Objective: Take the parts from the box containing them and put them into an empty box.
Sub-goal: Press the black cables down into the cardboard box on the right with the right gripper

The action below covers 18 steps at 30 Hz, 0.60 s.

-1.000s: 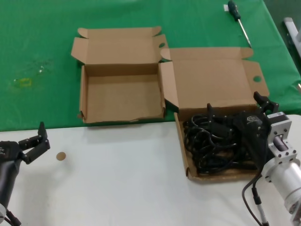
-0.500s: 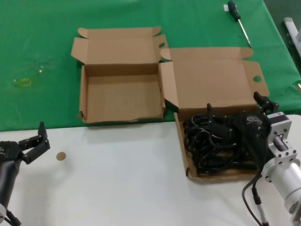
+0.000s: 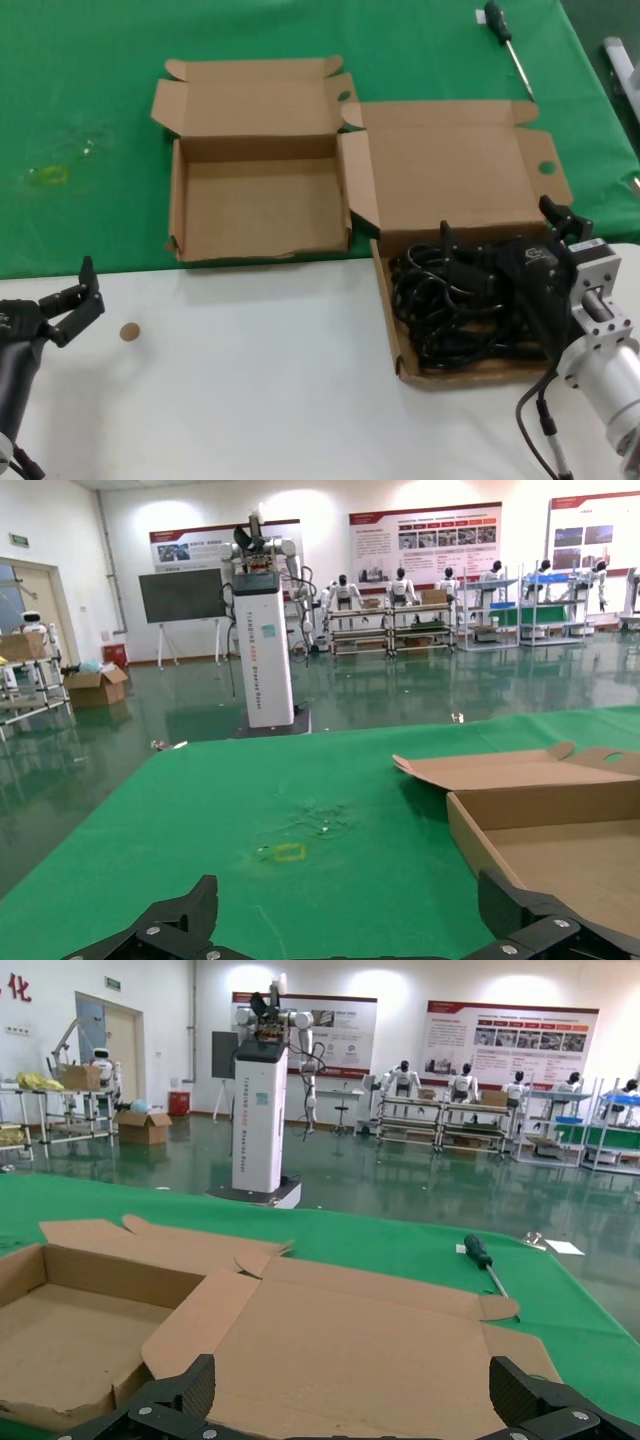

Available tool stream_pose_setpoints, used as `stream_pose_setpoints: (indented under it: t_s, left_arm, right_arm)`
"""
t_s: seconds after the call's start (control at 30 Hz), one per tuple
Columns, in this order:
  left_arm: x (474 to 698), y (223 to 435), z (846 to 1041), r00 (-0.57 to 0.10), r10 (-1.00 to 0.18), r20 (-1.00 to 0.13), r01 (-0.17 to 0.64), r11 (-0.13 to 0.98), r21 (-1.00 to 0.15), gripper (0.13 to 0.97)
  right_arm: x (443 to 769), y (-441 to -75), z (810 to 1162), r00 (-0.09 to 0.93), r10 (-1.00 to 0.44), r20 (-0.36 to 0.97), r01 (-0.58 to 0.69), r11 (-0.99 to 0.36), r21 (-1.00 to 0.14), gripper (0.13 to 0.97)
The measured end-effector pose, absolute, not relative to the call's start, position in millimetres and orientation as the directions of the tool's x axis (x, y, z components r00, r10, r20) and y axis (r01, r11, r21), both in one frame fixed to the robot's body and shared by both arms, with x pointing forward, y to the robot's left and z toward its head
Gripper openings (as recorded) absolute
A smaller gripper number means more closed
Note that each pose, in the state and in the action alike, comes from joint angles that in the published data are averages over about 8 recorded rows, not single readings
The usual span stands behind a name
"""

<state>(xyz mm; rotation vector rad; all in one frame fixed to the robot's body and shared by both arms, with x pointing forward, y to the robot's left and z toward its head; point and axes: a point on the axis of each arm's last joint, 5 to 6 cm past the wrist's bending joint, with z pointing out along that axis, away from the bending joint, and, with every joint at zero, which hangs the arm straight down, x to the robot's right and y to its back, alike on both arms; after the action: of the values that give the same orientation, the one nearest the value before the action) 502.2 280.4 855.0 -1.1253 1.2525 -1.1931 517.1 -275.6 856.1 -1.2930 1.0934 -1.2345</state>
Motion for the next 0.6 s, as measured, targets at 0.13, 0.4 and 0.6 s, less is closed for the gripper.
stream_pose_setpoints:
  t_s: [0.13, 0.4, 0.6]
  left_arm:
    - [502.2, 280.4, 855.0, -0.035, -0.997, -0.07, 0.022, 0.069, -0.997, 0.904]
    - [502.2, 280.4, 855.0, -0.035, -0.997, -0.071, 0.022, 0.07, -0.997, 0.793]
    - [502.2, 280.4, 855.0, -0.035, -0.997, -0.071, 0.022, 0.07, -0.997, 0.759]
  right_arm:
    - [516.3, -277.0, 856.7, 0.077, -0.992, 0.098, 0.026, -0.097, -0.995, 0.966]
    - [517.4, -287.0, 865.2, 0.099, -0.984, 0.148, 0.033, -0.145, -0.989, 0.966]
    - [523.2, -305.0, 877.6, 0.136, -0.965, 0.225, 0.037, -0.222, -0.974, 0.966]
